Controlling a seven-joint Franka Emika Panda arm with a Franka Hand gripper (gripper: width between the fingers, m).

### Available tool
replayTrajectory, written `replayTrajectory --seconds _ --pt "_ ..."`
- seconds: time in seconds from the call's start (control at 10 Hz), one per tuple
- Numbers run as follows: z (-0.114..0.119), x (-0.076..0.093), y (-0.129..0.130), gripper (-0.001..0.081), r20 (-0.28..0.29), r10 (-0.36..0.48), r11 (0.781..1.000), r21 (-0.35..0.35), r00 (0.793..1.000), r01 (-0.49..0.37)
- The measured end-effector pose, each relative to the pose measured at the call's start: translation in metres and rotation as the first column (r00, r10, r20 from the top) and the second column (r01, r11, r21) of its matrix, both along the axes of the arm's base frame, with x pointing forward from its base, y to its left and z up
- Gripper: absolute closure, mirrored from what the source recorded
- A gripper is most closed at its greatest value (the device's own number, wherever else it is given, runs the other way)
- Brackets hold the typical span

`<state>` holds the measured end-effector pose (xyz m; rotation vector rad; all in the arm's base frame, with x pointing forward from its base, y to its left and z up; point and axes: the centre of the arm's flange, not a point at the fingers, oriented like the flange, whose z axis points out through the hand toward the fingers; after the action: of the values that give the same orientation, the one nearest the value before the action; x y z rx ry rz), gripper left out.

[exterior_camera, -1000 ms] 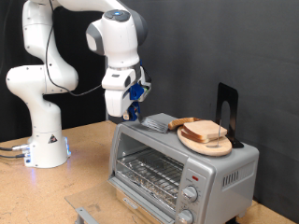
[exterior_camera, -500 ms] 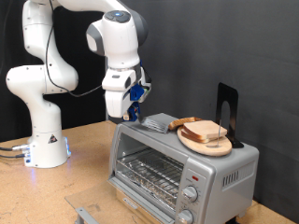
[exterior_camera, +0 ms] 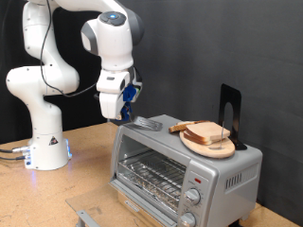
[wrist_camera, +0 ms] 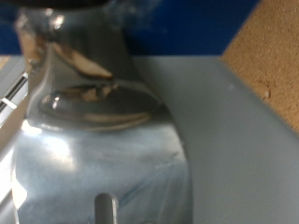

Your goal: Make a piece of toast with the oven

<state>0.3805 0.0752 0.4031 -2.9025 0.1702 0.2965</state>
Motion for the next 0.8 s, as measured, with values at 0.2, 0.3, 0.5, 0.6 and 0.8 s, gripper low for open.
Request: replayTrajectory --seconds 0.2,0.3,0.5,0.6,0.8 --pt "0.007 -0.015 0.011 0.0402 -0.023 0.026 0.998 0.058 0.999 -0.025" --pt "0.015 -0.020 0.024 0.0402 -0.038 0.034 0.994 0.101 0.999 -0.030" --pt "0.032 -0.028 0.051 0.0402 -0.049 0.001 0.993 0.117 0.999 0.004" --pt "0.038 -0.033 0.065 0.0402 -0.054 -0.042 0.994 0.100 0.998 0.047" --pt "0.045 -0.046 0.100 0.0402 -0.066 -0.130 0.991 0.024 0.989 0.131"
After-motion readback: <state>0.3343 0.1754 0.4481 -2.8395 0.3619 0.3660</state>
